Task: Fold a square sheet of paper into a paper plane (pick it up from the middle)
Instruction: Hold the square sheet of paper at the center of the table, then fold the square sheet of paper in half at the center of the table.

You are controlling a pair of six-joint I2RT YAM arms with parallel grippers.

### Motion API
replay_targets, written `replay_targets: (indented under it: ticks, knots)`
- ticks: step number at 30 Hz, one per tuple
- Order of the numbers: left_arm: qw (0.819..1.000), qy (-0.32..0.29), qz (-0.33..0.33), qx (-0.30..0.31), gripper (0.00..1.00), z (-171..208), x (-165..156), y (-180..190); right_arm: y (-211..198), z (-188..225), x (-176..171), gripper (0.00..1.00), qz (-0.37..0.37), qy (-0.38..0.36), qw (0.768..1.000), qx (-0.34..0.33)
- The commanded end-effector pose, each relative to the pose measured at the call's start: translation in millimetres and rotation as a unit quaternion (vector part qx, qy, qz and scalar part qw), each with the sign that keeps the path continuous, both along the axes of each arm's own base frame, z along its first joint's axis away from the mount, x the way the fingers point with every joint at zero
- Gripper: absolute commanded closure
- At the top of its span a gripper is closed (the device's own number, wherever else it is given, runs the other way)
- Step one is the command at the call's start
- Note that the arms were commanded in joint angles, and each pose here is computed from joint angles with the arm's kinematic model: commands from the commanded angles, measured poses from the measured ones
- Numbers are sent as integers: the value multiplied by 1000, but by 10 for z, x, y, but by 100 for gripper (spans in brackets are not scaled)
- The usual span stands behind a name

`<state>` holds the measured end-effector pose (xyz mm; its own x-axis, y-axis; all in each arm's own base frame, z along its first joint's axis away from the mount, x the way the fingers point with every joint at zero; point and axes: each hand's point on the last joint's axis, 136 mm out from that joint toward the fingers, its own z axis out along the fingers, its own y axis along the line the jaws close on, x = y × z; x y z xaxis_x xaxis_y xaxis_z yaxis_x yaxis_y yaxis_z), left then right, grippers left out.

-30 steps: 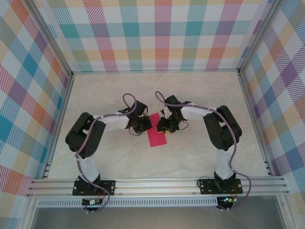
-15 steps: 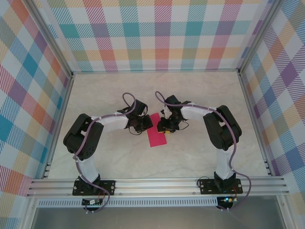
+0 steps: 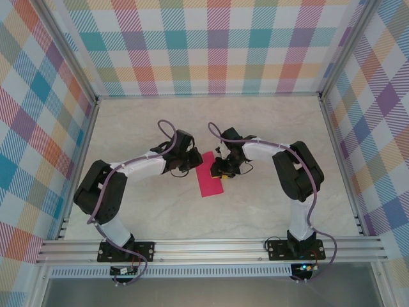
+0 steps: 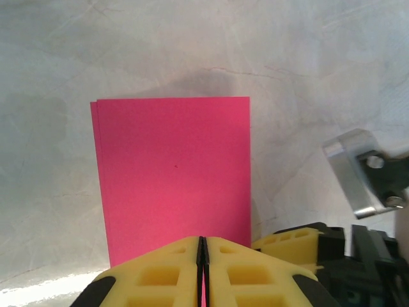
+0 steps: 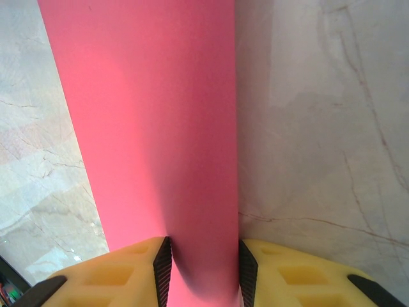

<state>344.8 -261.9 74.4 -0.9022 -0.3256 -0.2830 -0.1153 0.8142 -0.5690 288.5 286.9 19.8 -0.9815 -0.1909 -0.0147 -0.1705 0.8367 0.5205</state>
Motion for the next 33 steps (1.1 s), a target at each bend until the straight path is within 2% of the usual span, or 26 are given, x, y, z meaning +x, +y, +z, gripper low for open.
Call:
replay_targets:
  ticks: [1, 17, 27, 30, 33]
  knots:
    - [1000, 21, -11, -1, 88, -166, -84, -76, -80, -318, -50, 63, 9, 13, 999, -39]
    - [999, 47, -23, -3, 91, -382, -83, -160, -117, -397, -49, 62, 15, 14, 998, -51]
    - [996, 82, -16, 29, 93, -634, -182, -59, -99, -393, -45, 62, 15, 16, 999, -48]
    - [995, 95, -10, 43, 93, -706, -230, 0, -75, -269, -10, 61, 12, 8, 999, -41]
    - [993, 103, -7, 53, 93, -758, -267, 35, 2, 95, 116, 57, 2, -25, 1000, -12]
